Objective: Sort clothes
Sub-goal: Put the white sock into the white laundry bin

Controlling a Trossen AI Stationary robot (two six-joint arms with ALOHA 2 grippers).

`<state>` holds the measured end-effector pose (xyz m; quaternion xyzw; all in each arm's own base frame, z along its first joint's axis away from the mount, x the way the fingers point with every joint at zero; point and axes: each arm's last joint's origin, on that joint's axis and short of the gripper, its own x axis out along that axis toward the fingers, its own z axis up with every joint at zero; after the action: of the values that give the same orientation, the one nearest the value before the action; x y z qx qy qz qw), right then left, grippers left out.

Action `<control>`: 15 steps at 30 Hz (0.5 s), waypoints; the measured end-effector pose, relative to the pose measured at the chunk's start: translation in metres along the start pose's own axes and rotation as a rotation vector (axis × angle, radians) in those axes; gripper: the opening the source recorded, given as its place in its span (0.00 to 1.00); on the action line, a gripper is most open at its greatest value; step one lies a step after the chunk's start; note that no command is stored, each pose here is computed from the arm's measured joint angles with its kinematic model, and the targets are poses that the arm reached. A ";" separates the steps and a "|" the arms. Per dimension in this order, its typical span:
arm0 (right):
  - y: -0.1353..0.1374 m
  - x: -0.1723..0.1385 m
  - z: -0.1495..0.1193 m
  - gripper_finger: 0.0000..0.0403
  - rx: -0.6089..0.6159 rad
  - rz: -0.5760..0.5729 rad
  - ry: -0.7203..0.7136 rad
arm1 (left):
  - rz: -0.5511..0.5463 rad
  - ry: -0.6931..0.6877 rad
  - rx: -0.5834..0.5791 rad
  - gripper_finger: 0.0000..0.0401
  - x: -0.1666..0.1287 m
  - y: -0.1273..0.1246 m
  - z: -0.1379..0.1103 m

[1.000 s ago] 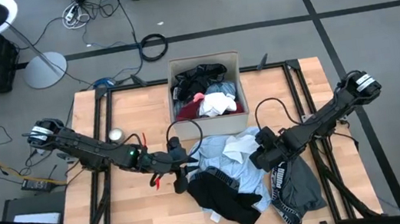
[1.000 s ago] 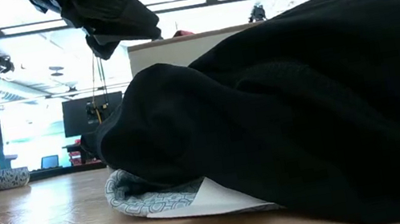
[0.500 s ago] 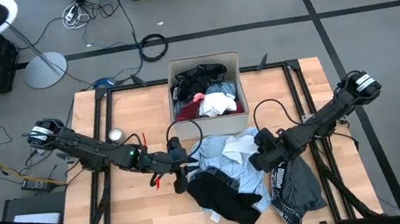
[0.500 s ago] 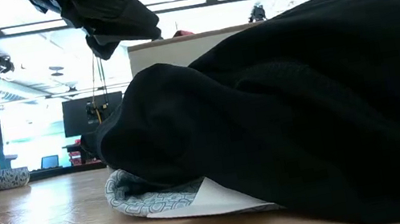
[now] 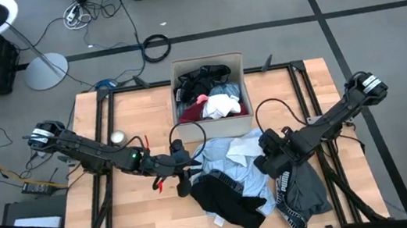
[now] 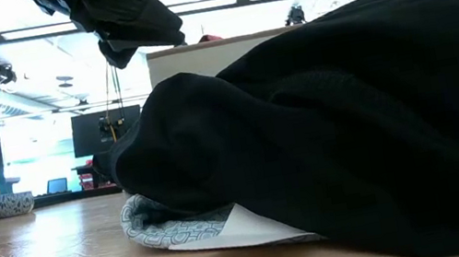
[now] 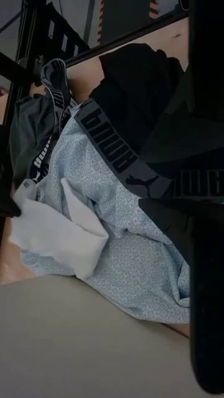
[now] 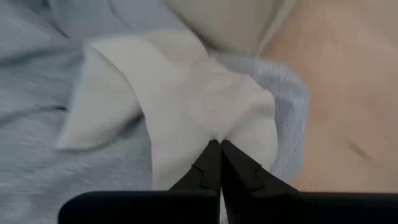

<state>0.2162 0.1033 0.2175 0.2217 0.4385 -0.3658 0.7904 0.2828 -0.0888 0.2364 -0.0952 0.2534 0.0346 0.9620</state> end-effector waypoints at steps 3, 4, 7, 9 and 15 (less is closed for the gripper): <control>0.005 -0.013 0.009 0.00 -0.033 0.003 -0.050 | 0.000 0.000 0.000 0.27 0.000 0.000 0.000; 0.007 -0.019 0.014 0.00 -0.044 0.007 -0.068 | 0.000 0.000 0.000 0.27 0.000 0.000 0.000; 0.013 -0.037 0.032 0.00 -0.082 0.026 -0.144 | 0.002 0.005 0.011 0.27 0.000 0.000 0.000; 0.018 -0.051 0.046 0.00 -0.109 0.044 -0.199 | 0.021 0.002 0.048 0.27 0.000 0.001 -0.001; 0.024 -0.085 0.101 0.00 -0.182 0.106 -0.330 | 0.072 -0.033 0.094 0.27 0.001 0.004 -0.004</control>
<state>0.2587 0.0832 0.3434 0.1090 0.3219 -0.3140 0.8865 0.2815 -0.0857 0.2315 -0.0402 0.2419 0.0588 0.9677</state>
